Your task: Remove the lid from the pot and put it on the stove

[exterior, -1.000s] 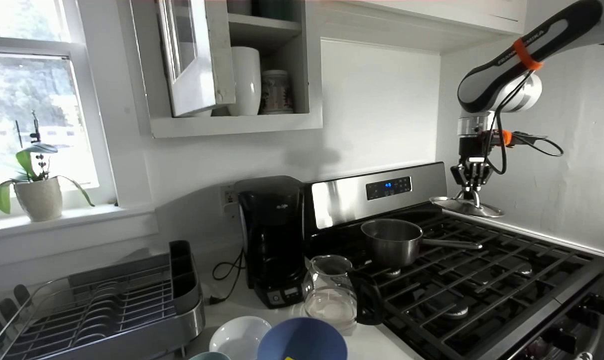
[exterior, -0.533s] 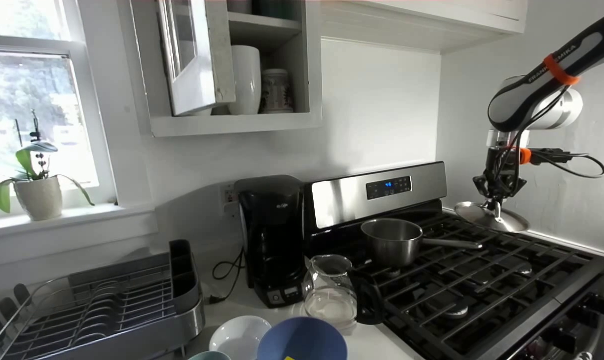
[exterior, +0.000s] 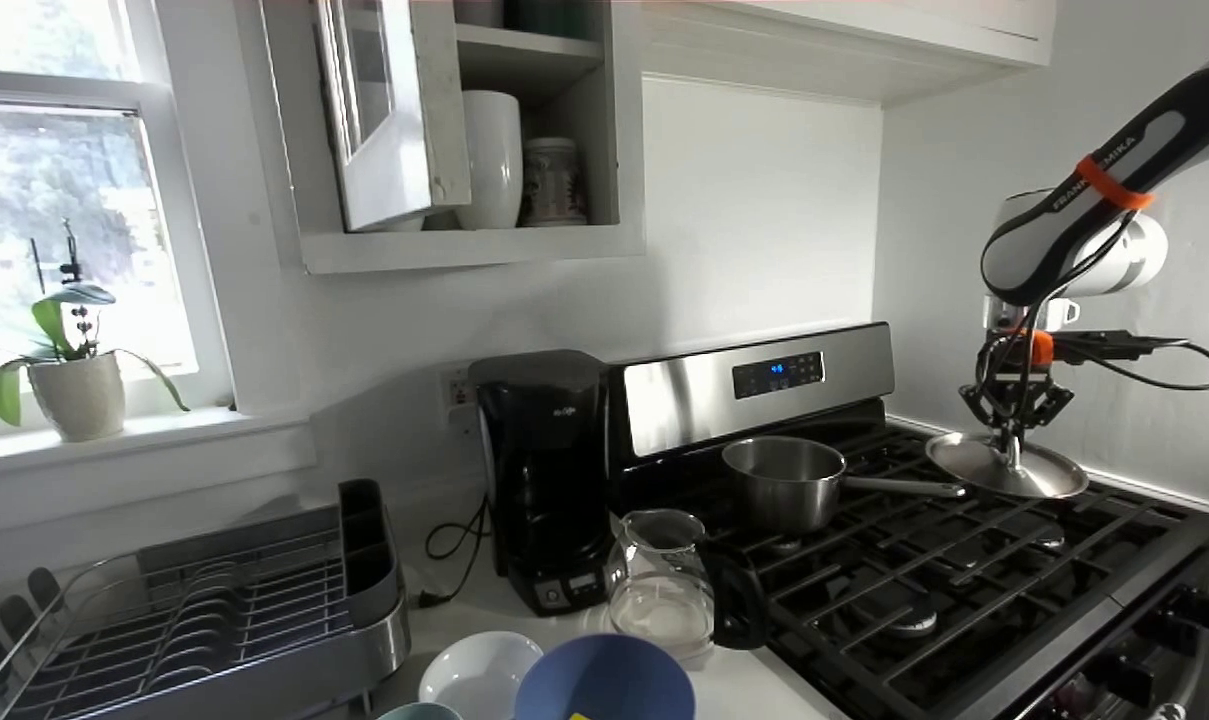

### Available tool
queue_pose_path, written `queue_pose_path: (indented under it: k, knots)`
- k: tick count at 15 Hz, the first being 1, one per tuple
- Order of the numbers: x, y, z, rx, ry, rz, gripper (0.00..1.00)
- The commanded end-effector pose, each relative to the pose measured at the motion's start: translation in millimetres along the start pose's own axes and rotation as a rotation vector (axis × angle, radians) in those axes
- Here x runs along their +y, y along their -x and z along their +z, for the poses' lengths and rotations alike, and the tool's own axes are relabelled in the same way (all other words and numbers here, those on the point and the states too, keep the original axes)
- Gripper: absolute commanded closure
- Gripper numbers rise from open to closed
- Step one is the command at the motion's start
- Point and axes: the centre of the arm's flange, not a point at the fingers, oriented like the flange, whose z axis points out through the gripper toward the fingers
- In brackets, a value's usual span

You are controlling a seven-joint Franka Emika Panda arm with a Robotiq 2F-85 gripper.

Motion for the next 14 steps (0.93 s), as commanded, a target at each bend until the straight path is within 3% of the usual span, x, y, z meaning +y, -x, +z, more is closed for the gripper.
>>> queue_pose_path:
  k: [1,8,14]
  knots:
    - [-9,-11,30,0.011,0.002,0.043,0.96]
    - [-31,-9,71,-0.024,-0.027,-0.015,0.96]
    - [-56,-1,86,-0.053,0.001,-0.083,0.96]
